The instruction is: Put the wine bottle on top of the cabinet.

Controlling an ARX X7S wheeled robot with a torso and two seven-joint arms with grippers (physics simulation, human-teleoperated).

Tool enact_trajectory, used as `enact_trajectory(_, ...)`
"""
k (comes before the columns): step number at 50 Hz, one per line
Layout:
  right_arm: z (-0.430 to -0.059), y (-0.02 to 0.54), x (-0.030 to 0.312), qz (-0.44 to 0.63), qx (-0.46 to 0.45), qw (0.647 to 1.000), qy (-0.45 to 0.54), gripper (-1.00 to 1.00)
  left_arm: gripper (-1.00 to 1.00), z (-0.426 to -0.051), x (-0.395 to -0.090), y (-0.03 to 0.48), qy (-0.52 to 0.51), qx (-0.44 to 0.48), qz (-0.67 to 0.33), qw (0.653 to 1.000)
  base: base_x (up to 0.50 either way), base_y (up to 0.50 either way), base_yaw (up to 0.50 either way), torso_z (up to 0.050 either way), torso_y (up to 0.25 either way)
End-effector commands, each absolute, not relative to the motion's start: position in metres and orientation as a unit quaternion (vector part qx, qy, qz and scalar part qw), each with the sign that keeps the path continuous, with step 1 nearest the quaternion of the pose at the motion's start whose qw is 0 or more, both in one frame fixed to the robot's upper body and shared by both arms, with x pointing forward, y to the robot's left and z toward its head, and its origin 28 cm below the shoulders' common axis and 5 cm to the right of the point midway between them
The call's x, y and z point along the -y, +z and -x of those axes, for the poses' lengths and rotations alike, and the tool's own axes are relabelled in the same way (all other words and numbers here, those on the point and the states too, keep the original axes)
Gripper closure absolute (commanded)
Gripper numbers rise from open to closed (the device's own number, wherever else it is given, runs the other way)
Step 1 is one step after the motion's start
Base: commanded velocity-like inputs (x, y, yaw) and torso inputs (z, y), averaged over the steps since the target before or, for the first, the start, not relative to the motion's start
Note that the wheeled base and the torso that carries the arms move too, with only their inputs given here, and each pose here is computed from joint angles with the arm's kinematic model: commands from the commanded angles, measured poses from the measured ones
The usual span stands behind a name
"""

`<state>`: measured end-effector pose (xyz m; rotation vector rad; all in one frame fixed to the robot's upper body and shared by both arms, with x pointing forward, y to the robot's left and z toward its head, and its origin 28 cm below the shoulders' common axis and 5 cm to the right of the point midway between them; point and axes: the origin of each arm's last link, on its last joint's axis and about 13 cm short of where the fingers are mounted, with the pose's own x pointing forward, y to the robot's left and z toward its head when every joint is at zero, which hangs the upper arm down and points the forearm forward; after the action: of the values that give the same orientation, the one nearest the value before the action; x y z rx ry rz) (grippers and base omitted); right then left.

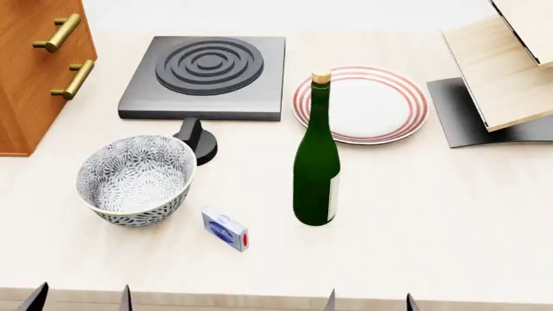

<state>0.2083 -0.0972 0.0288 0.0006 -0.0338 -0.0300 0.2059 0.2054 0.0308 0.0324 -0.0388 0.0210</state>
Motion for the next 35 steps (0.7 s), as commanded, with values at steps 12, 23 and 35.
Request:
enact_trajectory(12,-0.193,0.106,0.098,0.001,0.124,0.992,-0.015,-1.00,-1.00,-0.190,-0.203,0.099,-0.004,0.114,-0.028,0.993,0.00,0.00,0.00,0.000,0.000)
enact_trajectory(23,-0.181,0.138,0.096,-0.008,0.165,0.986,-0.002,-1.00,-1.00,-0.178,-0.198,0.134,-0.013,0.159,-0.036,0.987,0.00,0.00,0.00,0.000,0.000)
enact_trajectory(35,-0.174,0.153,0.095,-0.029,0.181,0.983,0.004,-1.00,-1.00,-0.169,-0.197,0.154,-0.017,0.190,-0.044,0.981,0.00,0.00,0.00,0.000,0.000)
